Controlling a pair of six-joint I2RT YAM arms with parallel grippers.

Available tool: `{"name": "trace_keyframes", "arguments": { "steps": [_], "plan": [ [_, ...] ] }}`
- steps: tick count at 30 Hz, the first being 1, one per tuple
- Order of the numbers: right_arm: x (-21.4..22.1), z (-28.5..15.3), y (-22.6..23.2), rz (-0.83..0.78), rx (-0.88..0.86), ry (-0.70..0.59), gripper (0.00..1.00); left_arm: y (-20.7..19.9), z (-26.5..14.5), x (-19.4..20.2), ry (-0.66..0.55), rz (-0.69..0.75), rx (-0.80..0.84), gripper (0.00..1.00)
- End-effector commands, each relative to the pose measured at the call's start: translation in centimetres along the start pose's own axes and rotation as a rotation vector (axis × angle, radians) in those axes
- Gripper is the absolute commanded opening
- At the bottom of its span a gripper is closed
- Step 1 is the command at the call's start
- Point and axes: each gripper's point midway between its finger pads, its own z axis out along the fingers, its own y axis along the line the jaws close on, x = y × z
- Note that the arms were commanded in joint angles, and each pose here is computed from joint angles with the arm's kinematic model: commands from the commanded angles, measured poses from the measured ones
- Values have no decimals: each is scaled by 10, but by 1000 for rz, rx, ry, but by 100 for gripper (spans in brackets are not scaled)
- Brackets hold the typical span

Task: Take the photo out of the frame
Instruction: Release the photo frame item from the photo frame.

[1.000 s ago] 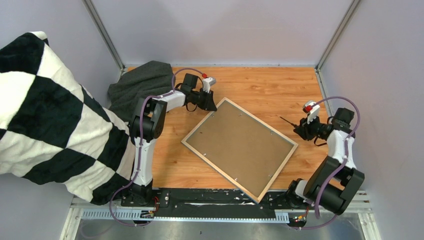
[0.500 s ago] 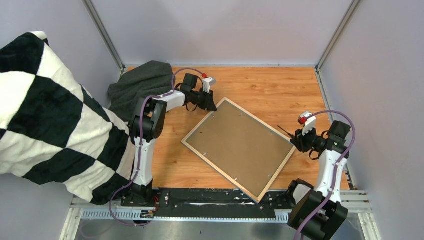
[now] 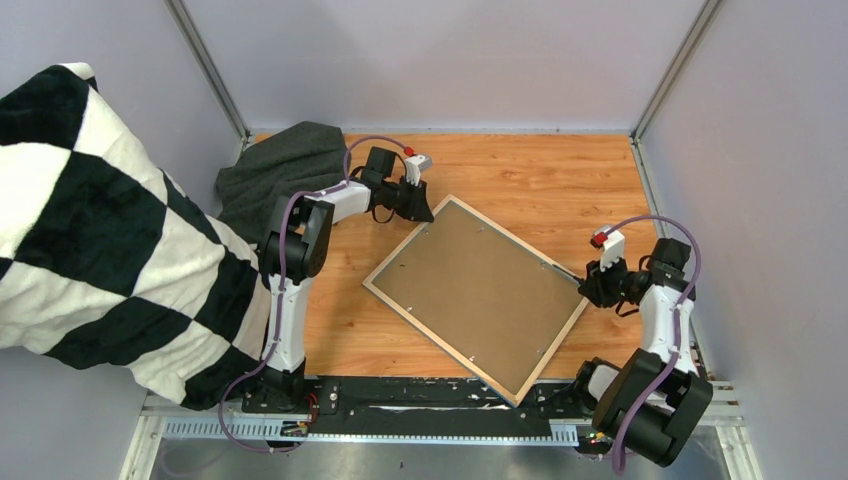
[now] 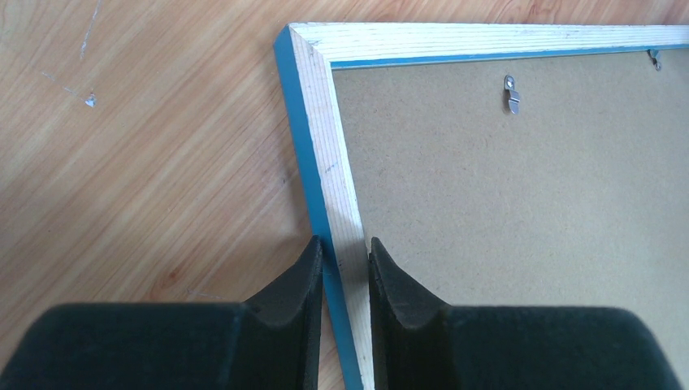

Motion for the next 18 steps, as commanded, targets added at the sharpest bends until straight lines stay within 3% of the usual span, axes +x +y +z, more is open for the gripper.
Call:
{"name": "trace_keyframes", "arguments": {
  "steps": [1, 18],
  "plan": [
    [-1, 1, 3, -20, -15, 32, 0, -5, 15, 79, 198, -133, 20, 0],
    [0, 13, -2, -47, -18, 93, 0, -4, 15, 79, 198, -133, 20, 0]
  ]
}}
